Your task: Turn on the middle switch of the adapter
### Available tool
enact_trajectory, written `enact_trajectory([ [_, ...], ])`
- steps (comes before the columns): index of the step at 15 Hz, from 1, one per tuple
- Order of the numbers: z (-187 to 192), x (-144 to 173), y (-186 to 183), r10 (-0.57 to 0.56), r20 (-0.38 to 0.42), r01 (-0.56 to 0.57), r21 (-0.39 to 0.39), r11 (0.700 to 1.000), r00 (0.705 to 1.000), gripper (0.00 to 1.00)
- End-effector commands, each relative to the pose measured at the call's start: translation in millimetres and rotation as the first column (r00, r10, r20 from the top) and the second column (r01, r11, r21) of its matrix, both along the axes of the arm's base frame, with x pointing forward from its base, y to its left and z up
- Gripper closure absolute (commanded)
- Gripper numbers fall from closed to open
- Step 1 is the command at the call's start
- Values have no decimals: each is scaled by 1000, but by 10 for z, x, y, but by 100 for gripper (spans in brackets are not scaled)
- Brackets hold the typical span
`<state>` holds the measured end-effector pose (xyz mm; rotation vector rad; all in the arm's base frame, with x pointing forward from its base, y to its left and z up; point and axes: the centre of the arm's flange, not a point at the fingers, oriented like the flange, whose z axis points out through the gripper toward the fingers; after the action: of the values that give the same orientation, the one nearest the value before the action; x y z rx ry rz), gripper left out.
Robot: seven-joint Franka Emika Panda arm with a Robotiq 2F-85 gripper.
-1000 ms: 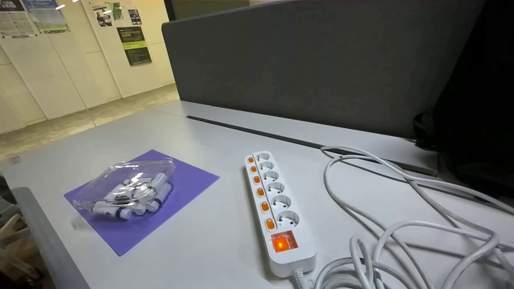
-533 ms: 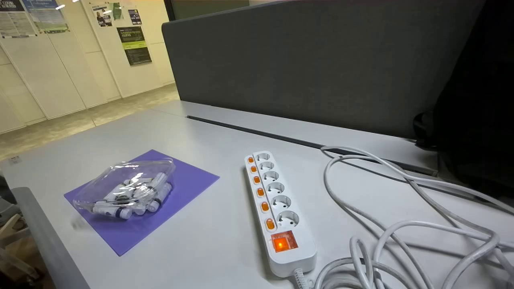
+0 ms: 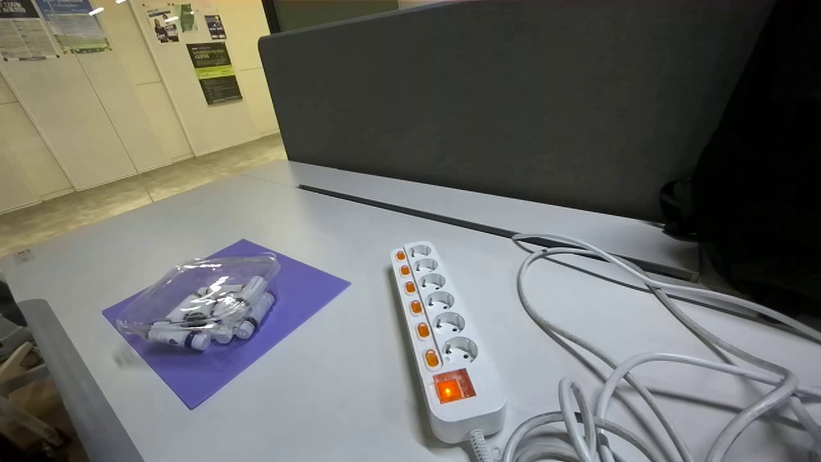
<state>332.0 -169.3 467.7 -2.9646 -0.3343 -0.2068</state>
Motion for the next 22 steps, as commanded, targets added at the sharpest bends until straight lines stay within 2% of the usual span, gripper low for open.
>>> enact_trajectory([
  [1, -737, 268, 26, -58, -24, 57, -52, 997, 998, 0],
  [5, -1437, 431, 201, -77, -45, 72, -102, 992, 996, 0],
  [9, -1945, 668, 350, -191, -43, 182, -154, 971, 981, 0],
  [14, -2541, 1081, 190, -401, -27, 382, -249, 890, 916, 0],
  [16, -2737, 1202, 21, -477, -59, 444, -280, 851, 877, 0],
  [17, -2722, 1210, -30, -498, -127, 452, -276, 848, 858, 0],
  [18, -2699, 968, 76, -432, -73, 402, -256, 879, 899, 0],
  [20, -2802, 1057, -12, -458, -117, 414, -277, 867, 881, 0],
  [22, -2796, 1099, -28, -465, -120, 419, -281, 863, 877, 0],
])
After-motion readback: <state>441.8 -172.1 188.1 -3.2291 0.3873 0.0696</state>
